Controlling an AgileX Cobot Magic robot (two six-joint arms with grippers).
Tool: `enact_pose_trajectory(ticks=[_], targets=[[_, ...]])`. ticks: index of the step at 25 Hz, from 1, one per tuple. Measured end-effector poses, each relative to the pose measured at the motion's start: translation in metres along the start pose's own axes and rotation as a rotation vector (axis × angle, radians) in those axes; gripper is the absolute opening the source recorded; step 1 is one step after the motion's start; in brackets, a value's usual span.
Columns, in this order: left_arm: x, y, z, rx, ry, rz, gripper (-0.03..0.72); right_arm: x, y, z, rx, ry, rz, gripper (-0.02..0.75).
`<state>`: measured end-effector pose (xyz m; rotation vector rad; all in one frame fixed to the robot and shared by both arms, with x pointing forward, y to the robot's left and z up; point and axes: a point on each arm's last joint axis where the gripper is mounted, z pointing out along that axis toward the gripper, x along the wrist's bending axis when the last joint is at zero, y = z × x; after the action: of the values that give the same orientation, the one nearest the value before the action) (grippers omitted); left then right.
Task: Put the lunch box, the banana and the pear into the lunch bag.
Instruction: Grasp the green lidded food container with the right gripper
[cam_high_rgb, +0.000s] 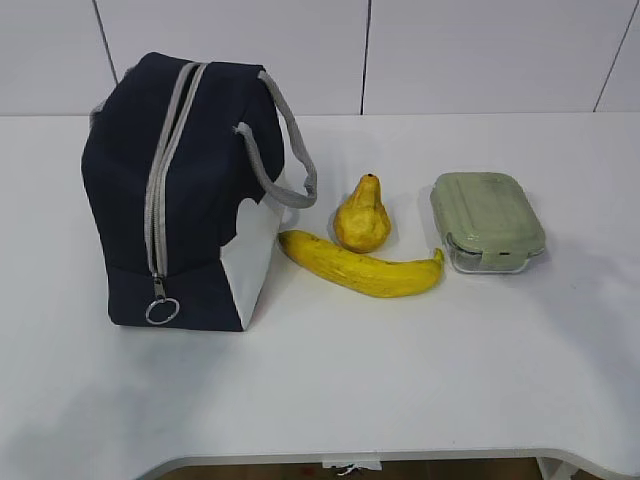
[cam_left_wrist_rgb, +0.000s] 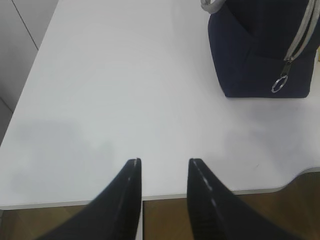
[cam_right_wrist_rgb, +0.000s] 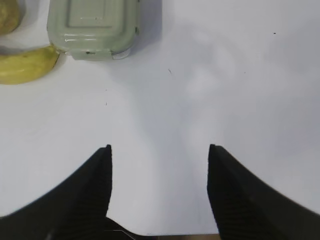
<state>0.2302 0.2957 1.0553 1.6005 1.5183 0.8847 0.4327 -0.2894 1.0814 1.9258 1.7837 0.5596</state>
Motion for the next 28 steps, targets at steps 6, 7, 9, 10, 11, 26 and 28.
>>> enact_pose_trajectory(ticks=[6,7,9,10,11,26,28], targets=[[0.0,0.0,0.0,0.0,0.0,0.0,0.24,-0.018,0.036,0.019,0.039,0.04,0.068,0.468],[0.0,0.0,0.0,0.0,0.0,0.0,0.24,-0.023,0.041,0.02,0.037,0.056,0.077,0.468],[0.0,0.0,0.0,0.0,0.0,0.0,0.24,-0.036,0.05,0.026,0.045,0.101,0.1,0.468],[0.0,0.0,0.0,0.0,0.0,0.0,0.24,-0.04,0.053,0.027,0.048,0.131,0.104,0.468],[0.0,0.0,0.0,0.0,0.0,0.0,0.24,-0.048,0.056,0.03,0.058,0.152,0.12,0.468],[0.0,0.0,0.0,0.0,0.0,0.0,0.24,-0.132,0.075,0.129,0.084,0.678,0.349,0.468],[0.0,0.0,0.0,0.0,0.0,0.0,0.24,-0.138,0.077,0.146,0.1,0.688,0.361,0.468]])
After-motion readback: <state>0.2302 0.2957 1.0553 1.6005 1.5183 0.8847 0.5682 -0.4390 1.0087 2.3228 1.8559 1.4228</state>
